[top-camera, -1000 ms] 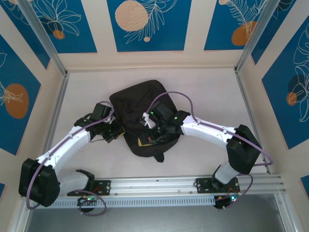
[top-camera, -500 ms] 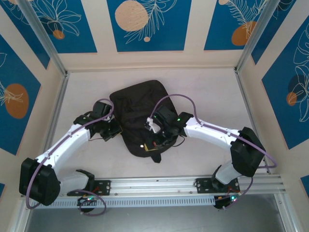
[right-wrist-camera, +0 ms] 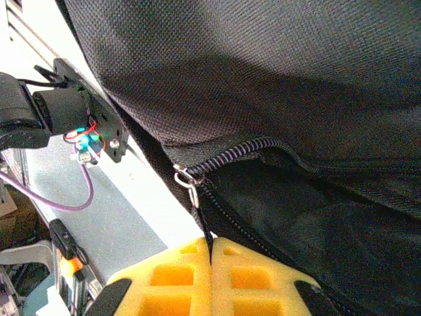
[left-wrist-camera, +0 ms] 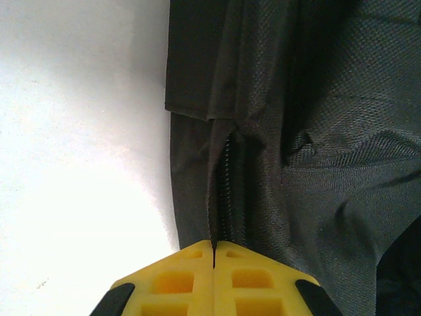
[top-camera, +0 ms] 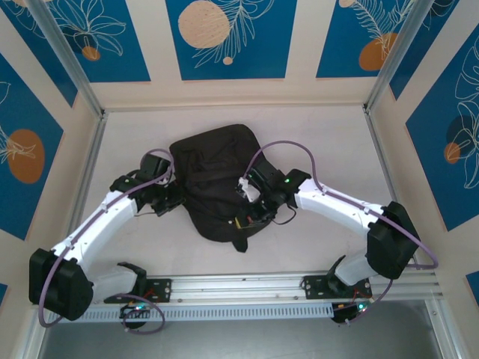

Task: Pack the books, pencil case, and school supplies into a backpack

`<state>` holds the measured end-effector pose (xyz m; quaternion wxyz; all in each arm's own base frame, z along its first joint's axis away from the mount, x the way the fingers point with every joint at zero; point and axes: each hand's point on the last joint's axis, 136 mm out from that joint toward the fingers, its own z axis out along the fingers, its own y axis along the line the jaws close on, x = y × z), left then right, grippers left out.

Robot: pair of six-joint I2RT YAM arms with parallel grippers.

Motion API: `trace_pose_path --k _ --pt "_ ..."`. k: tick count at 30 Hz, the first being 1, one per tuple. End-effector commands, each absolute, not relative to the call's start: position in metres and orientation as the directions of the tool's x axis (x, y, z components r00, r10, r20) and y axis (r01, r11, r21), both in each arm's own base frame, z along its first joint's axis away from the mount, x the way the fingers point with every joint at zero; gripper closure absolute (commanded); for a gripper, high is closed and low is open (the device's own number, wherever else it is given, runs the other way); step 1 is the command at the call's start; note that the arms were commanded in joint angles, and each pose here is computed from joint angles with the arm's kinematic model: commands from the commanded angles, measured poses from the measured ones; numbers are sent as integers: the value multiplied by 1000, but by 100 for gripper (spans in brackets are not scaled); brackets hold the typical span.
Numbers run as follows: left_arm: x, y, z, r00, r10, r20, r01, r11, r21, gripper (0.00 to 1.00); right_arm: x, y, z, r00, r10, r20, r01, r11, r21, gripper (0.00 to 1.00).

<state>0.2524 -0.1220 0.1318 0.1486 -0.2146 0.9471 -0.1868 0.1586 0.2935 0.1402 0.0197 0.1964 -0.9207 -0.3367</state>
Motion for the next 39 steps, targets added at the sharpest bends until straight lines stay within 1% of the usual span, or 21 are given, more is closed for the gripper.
trace_pose_path --k 1,6,10,12,13,14,17,19,21,24,27,30,32,36,39 --pt "268 -91 148 -813 -485 -321 -375 859 -349 100 151 274 147 -921 -384 -65 -341 715 611 100" --pt "276 -92 156 -827 -453 -333 -345 876 -336 100 147 282 160 -905 -418 -75 -361 664 655 100" --pt "290 -96 171 -845 -395 -361 -286 904 -319 100 137 310 177 -892 -450 -43 -322 565 759 100" --pt "300 -99 180 -853 -365 -372 -256 915 -311 87 136 333 186 -883 -467 -57 -325 519 791 100" --pt "304 -99 186 -857 -359 -370 -252 918 -308 78 138 346 191 -881 -470 -59 -321 501 804 100" --pt "306 -99 191 -858 -362 -365 -257 917 -306 72 140 359 194 -880 -472 -63 -319 486 813 100" --pt "302 -99 206 -844 -396 -363 -279 900 -334 56 152 391 203 -890 -452 -67 -298 463 835 100" --pt "291 -96 211 -833 -424 -355 -299 886 -355 48 158 409 211 -895 -442 -69 -282 438 853 100" --pt "276 -89 215 -824 -445 -350 -326 878 -350 44 162 423 218 -895 -440 -78 -282 420 863 100" --pt "247 -72 214 -815 -468 -342 -376 875 -304 43 162 438 221 -886 -452 -100 -306 409 860 100" --pt "221 -65 203 -821 -483 -306 -402 868 -291 43 159 442 212 -873 -479 -97 -328 429 842 100" --pt "199 -68 183 -834 -498 -237 -421 852 -311 44 157 437 192 -867 -492 -73 -333 465 820 100" --pt "186 -76 165 -843 -511 -170 -435 832 -343 44 157 432 178 -869 -493 -44 -317 486 814 100" --pt "174 -89 135 -840 -538 -69 -474 790 -389 44 154 426 162 -870 -493 -8 -291 499 816 100" --pt "176 -99 128 -839 -542 -38 -474 764 -438 44 152 425 158 -869 -496 1 -282 497 821 100"
